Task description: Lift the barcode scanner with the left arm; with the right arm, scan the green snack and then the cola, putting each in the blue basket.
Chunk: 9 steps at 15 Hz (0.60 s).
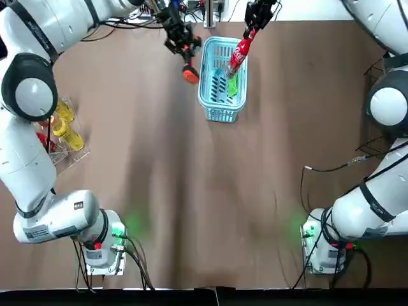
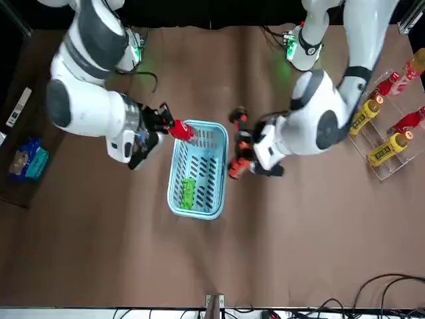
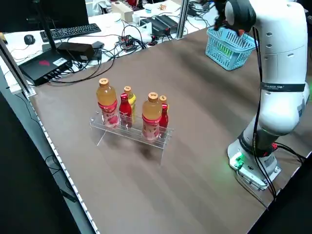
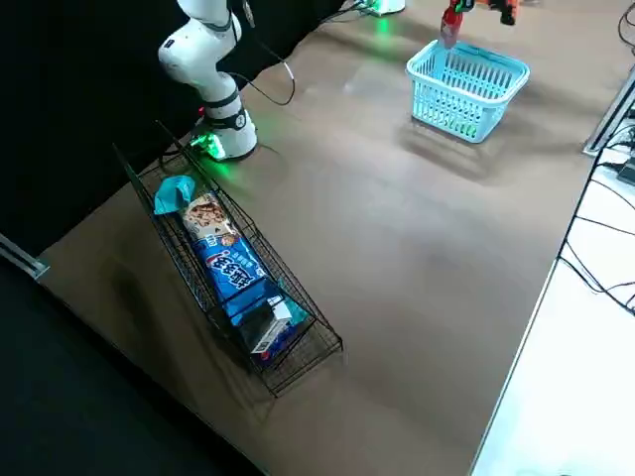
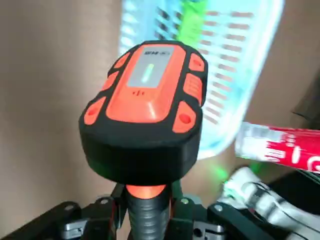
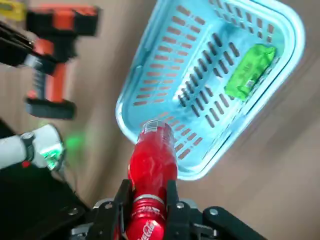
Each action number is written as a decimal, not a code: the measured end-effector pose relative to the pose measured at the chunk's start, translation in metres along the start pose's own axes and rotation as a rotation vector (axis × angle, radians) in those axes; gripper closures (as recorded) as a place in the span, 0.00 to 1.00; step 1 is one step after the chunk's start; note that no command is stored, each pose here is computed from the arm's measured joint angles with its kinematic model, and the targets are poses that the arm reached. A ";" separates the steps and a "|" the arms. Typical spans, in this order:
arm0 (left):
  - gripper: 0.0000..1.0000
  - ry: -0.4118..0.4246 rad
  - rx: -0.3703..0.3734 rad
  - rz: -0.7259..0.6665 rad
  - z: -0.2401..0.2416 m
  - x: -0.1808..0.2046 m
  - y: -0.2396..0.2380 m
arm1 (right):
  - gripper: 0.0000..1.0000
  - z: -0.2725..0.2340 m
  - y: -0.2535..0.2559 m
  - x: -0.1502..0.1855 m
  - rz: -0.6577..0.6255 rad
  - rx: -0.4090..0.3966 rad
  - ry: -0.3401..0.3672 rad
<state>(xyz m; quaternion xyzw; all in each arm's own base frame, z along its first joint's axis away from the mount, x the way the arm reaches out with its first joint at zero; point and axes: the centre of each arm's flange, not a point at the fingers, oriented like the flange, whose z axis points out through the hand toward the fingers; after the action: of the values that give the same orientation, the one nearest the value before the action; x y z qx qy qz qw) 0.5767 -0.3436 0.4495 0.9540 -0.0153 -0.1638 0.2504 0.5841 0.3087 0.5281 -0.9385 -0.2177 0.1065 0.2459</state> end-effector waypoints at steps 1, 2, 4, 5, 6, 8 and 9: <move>0.63 0.016 0.055 -0.006 -0.008 0.007 -0.019 | 0.68 0.012 -0.002 0.006 0.023 -0.027 0.005; 0.63 0.046 0.160 -0.028 -0.021 0.020 -0.058 | 0.68 0.038 -0.013 0.019 0.071 -0.101 0.033; 0.63 0.071 0.251 -0.054 -0.028 0.032 -0.096 | 0.68 0.063 -0.022 0.026 0.100 -0.159 0.028; 0.63 0.077 0.288 -0.064 -0.029 0.037 -0.114 | 0.68 0.073 -0.024 0.027 0.109 -0.177 0.018; 0.63 0.081 0.323 -0.073 -0.028 0.042 -0.131 | 0.68 0.080 -0.024 0.028 0.129 -0.197 0.015; 0.63 0.086 0.386 -0.090 -0.025 0.050 -0.157 | 0.68 0.086 -0.021 0.029 0.168 -0.232 0.017; 0.63 0.088 0.419 -0.096 -0.023 0.054 -0.169 | 0.68 0.089 -0.020 0.030 0.178 -0.240 0.016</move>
<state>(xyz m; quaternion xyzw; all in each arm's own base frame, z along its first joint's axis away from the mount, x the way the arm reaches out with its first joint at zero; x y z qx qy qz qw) 0.6262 -0.1917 0.3701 0.9911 0.0074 -0.1271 0.0392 0.5764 0.3749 0.4594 -0.9776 -0.1427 0.0937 0.1229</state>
